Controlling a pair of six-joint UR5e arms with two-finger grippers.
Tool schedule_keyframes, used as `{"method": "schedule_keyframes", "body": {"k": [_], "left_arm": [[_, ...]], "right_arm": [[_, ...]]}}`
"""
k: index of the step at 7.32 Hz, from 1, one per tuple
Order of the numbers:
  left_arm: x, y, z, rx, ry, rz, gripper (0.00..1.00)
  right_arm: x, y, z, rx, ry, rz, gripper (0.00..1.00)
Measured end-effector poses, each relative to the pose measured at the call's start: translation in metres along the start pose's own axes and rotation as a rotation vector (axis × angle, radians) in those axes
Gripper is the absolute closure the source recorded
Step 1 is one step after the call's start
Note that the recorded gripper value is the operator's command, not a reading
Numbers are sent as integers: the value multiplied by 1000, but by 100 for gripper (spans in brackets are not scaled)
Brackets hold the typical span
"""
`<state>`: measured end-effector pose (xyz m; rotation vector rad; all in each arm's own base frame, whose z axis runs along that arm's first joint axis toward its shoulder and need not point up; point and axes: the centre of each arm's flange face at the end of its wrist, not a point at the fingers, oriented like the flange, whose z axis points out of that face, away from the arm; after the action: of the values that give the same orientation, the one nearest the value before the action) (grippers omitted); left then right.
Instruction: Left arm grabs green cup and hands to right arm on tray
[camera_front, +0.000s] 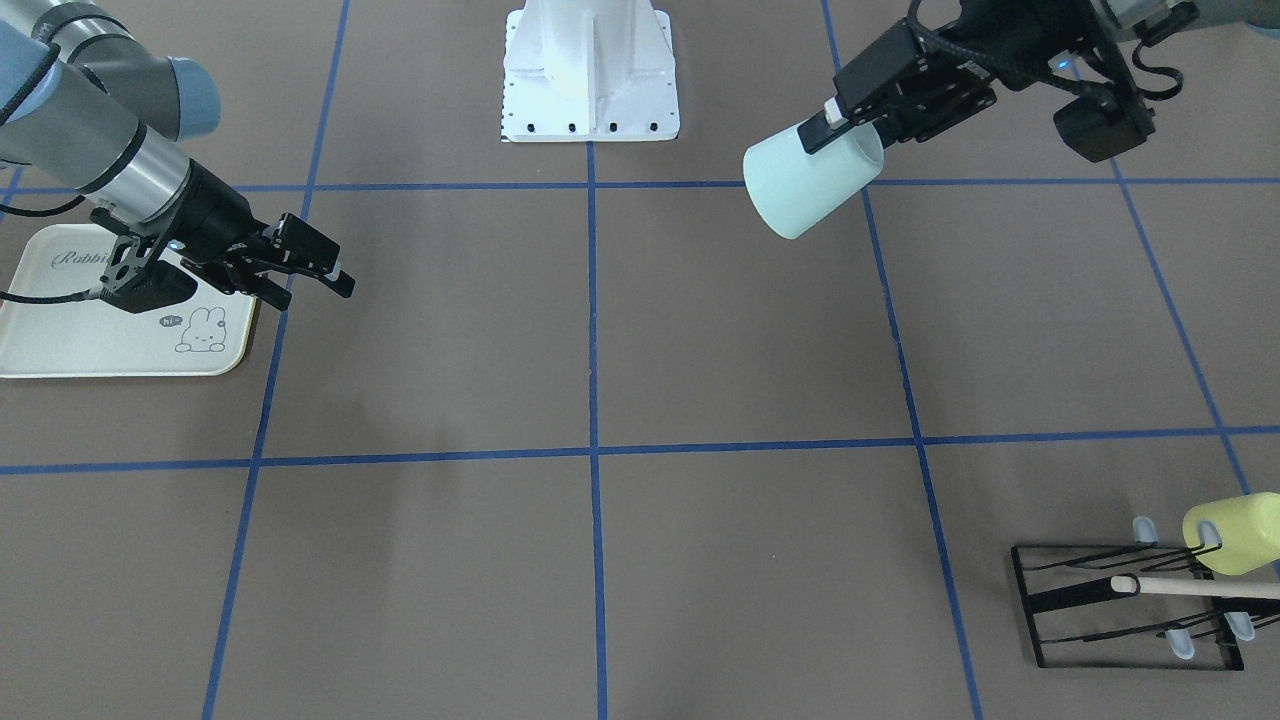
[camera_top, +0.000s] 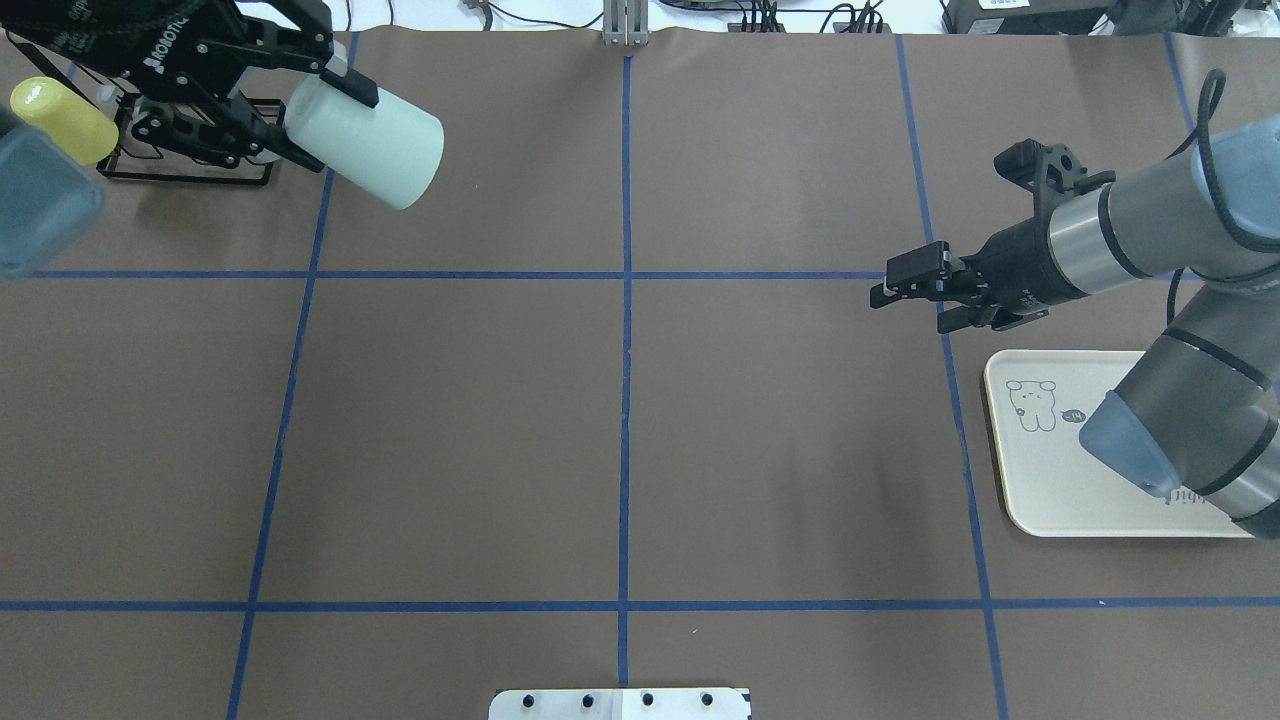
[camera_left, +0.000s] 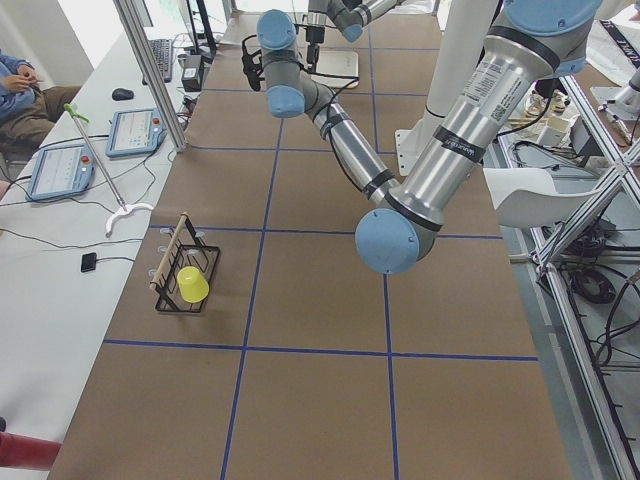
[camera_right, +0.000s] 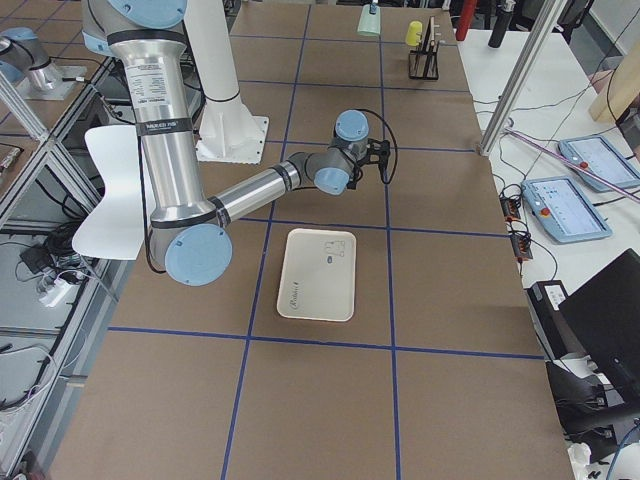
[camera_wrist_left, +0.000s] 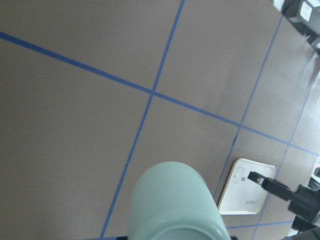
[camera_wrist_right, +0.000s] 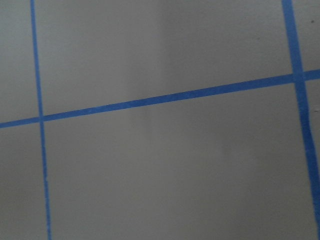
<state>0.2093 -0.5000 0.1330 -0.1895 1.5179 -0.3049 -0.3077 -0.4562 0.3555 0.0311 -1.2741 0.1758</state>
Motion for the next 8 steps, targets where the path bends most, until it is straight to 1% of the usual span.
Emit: {"method": "schedule_keyframes", "body": {"k": [1,3,4,5,6,8], "left_arm": [[4,9,12,23,63,8,100],[8,27,30,61,227,4,100],[3,30,40,50,328,-37,100],[-8,27,51,11,424,-85,100],[-22,20,59,-34,495,-122,100],[-46,14,66,-132,624,-188,100]], "right_arm": [[-12,7,1,-7,-47,18,0],[-49,11,0,-16,-118,79,0],[-70,11,-1,-21,-149,110,0],[-85,13,-3,-29,-183,133,0],[-95,18,-5,-39,-224,146,0],[-112,30,-13,-66,-330,165,0]]}}
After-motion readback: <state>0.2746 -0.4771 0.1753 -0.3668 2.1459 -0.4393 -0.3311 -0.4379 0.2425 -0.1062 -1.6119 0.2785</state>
